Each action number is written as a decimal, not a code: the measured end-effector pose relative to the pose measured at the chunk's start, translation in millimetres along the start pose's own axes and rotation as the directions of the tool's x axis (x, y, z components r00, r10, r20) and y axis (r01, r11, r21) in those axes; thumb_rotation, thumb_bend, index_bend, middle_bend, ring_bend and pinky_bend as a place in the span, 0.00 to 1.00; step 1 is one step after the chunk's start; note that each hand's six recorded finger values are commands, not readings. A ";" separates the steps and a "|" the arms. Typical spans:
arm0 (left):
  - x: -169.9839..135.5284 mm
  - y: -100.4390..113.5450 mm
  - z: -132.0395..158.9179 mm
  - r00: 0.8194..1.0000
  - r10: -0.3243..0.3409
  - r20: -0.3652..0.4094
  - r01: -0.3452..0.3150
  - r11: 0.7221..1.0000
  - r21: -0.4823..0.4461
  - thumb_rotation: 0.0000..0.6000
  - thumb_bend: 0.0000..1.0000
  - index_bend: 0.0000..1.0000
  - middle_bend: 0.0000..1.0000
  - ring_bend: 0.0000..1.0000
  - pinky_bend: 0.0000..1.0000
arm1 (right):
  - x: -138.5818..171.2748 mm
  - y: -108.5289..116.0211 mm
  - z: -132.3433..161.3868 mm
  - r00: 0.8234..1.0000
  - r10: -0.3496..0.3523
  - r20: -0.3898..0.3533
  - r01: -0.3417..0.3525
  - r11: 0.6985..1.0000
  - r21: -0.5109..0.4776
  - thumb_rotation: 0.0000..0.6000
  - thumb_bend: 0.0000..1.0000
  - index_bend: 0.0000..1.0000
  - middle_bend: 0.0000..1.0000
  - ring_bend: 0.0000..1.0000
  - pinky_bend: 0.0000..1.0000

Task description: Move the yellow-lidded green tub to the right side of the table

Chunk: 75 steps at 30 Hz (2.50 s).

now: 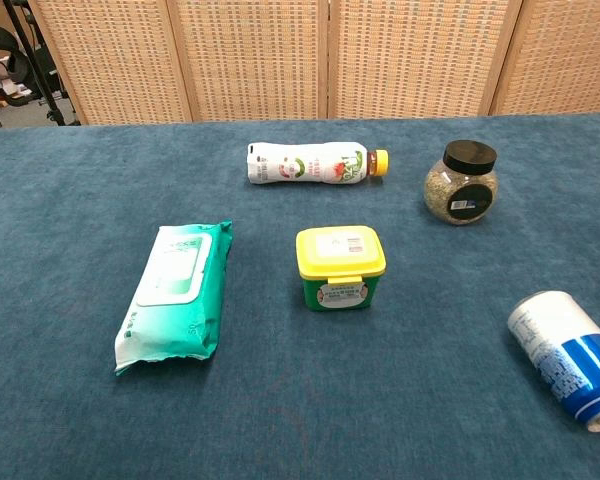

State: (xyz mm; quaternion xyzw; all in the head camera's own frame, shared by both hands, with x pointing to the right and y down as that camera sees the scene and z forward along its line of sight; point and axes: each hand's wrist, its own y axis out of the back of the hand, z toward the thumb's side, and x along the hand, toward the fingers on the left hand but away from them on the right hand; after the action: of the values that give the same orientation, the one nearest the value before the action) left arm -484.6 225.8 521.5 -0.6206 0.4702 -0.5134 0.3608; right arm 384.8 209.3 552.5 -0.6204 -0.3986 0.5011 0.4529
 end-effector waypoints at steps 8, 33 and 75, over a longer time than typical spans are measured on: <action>0.4 1.0 -1.7 1.000 0.006 -0.010 -0.006 1.000 0.000 1.00 0.08 0.00 0.00 0.00 0.00 | -12.7 -5.1 7.5 0.997 0.041 -0.062 -0.042 0.999 -0.015 1.00 0.00 0.00 0.00 0.00 0.00; 15.4 -4.3 -17.1 0.997 -0.016 -0.079 0.016 1.000 0.002 1.00 0.08 0.00 0.00 0.00 0.00 | -133.2 -73.9 187.8 0.864 0.308 -0.399 -0.312 0.948 0.056 1.00 0.00 0.00 0.00 0.00 0.00; 20.7 1.0 -27.8 0.994 -0.015 -0.104 0.013 1.000 -0.020 1.00 0.08 0.00 0.00 0.00 0.00 | -167.8 -91.9 253.9 0.844 0.296 -0.447 -0.305 0.951 0.053 1.00 0.54 0.48 0.59 0.51 0.47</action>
State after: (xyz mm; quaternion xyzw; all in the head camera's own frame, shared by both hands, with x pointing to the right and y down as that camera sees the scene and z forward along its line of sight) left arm -511.3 206.7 532.6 -0.5998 0.4890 -0.5430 0.3260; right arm 101.2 116.4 662.4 -0.7785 -0.1859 0.4048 0.4423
